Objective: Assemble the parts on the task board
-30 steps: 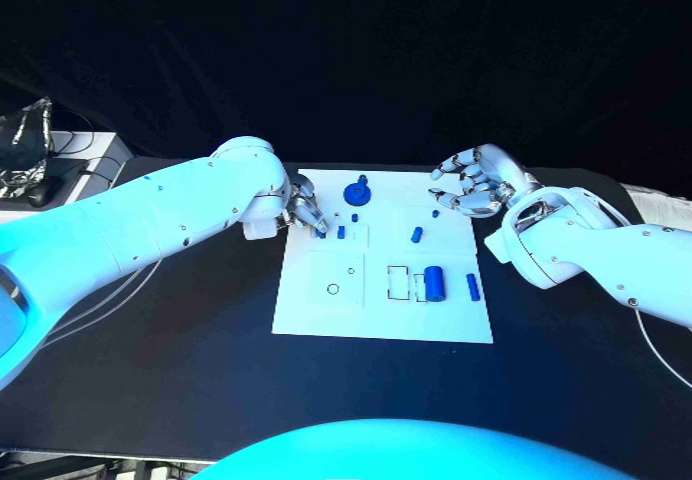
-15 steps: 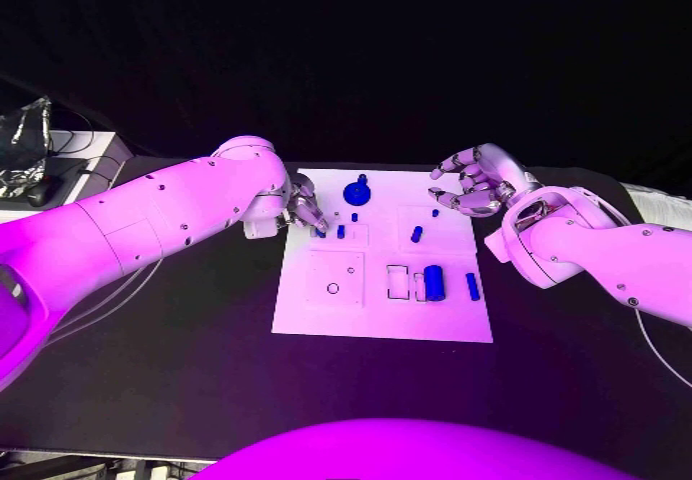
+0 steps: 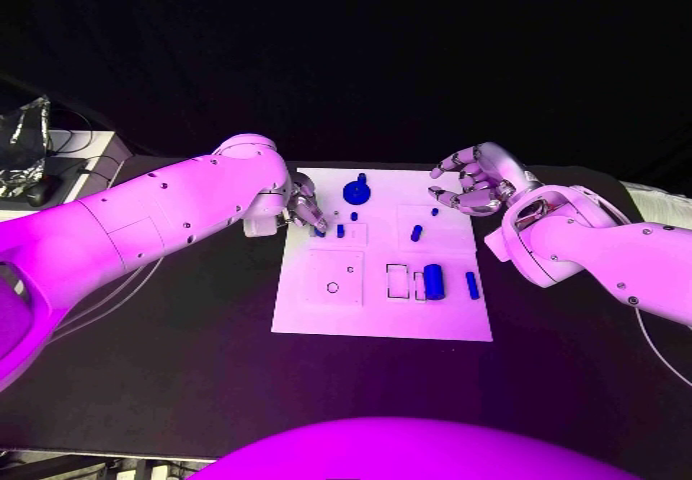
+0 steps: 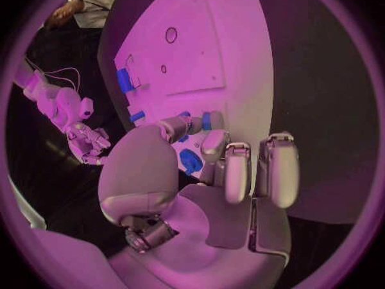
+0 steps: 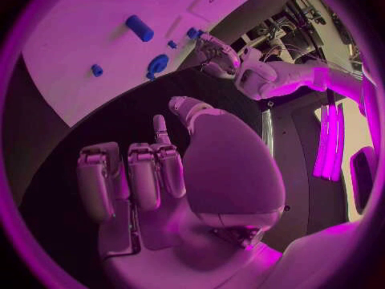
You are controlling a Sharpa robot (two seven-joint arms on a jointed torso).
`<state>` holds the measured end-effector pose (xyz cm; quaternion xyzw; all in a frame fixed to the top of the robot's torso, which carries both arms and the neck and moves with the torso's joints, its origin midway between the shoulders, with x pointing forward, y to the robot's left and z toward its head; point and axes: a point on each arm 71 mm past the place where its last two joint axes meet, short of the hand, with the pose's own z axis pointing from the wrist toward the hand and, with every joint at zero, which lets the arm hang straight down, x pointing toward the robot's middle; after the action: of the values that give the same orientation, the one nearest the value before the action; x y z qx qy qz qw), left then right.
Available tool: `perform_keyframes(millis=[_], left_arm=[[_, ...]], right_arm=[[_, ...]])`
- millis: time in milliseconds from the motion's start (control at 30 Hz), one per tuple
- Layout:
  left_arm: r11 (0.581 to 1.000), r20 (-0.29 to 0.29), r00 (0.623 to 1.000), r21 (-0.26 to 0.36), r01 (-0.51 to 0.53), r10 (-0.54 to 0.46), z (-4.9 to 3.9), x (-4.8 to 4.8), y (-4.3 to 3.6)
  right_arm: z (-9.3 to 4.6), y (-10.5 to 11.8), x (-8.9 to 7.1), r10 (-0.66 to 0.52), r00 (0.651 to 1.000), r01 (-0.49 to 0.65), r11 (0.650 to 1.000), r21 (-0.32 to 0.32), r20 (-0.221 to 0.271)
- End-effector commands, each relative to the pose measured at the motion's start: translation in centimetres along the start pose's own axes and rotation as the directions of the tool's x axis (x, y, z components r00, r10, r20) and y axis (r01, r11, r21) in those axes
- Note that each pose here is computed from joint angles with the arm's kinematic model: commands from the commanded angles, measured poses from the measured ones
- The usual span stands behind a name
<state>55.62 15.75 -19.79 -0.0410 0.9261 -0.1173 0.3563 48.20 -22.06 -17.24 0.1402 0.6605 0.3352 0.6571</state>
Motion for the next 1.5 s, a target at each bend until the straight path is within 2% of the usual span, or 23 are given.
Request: perform_keyframes(millis=[33, 600, 1500], left_arm=[[1.0, -0.038, 0.999, -0.004, -0.03, 0.03, 0.11, 0.41, 0.06], [1.0, -0.021, 1.0, -0.008, 0.01, -0.01, 0.38, 0.35, -0.41], [0.999, -0.019, 0.999, -0.023, 0.044, -0.045, 0.73, 0.32, -0.46]], right_arm=[[-0.03, 0.11, 0.1, -0.008, 1.0, 0.008, 1.0, -0.013, -0.01], [-0.05, 0.13, 0.08, -0.007, 1.0, 0.007, 1.0, -0.014, -0.009], [-0.1, 0.08, 0.02, -0.008, 1.0, 0.008, 1.0, -0.013, -0.008]])
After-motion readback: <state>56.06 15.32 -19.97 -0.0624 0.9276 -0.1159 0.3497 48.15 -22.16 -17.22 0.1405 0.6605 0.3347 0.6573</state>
